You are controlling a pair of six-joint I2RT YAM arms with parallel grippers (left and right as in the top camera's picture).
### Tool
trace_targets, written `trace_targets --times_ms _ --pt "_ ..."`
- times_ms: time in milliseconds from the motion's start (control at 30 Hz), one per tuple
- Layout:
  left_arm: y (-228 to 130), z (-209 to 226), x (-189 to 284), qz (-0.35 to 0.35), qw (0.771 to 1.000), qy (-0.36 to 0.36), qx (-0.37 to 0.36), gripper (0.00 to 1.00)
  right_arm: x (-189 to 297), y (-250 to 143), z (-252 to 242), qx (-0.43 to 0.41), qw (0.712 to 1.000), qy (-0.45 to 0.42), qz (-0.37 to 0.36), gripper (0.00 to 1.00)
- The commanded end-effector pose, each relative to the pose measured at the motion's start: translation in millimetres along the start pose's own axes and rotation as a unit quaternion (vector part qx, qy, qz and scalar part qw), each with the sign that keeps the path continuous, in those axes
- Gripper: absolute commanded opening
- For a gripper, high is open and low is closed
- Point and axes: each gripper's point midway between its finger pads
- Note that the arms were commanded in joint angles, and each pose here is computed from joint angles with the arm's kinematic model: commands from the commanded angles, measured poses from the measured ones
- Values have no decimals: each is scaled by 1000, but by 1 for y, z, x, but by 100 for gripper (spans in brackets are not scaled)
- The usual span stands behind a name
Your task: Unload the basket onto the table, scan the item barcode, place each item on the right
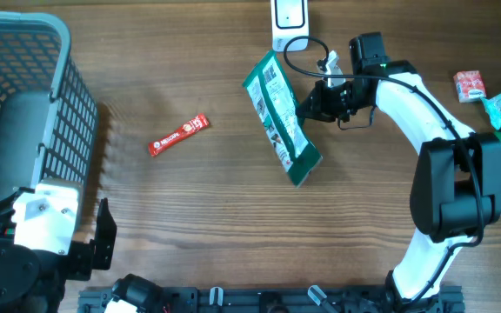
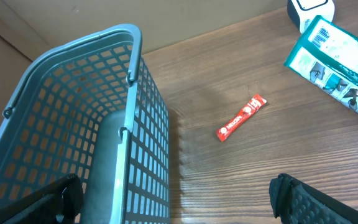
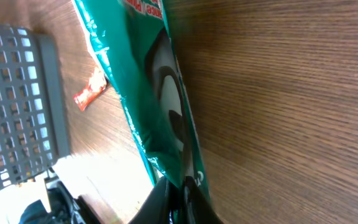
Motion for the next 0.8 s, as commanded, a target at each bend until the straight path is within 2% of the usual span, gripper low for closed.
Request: trace_targets --times_ms 0,100,267,467,567,667,700,767 --pt "1 0 -1 1 1000 -1 7 100 -4 -9 14 -4 998 49 27 24" --pt "1 0 -1 1 1000 -1 7 100 -2 -15 28 11 995 89 42 36" --pt "1 0 -1 1 1000 -1 7 100 -2 -15 28 25 995 90 40 41" --pt "1 0 -1 1 1000 -1 7 100 -5 -7 7 5 999 26 20 54" --pt "1 0 -1 1 1000 -1 7 100 -5 -2 -14 -47 998 -34 1 54" --pt "1 0 -1 1 1000 -1 7 100 -4 -1 -20 -68 996 -49 -6 57" --pt "1 0 -1 1 1000 -1 7 100 -4 1 -19 -72 996 -48 -8 64" --pt "1 0 -1 1 1000 -1 7 100 -4 6 -19 -84 995 -49 -20 71"
Point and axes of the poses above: each gripper's point midway between its finger pads, its own x axis back along the fingers, its own z axis along the line the jaws close on, y = z × x, and after that the axes turned 8 degrees about -x, right-handed
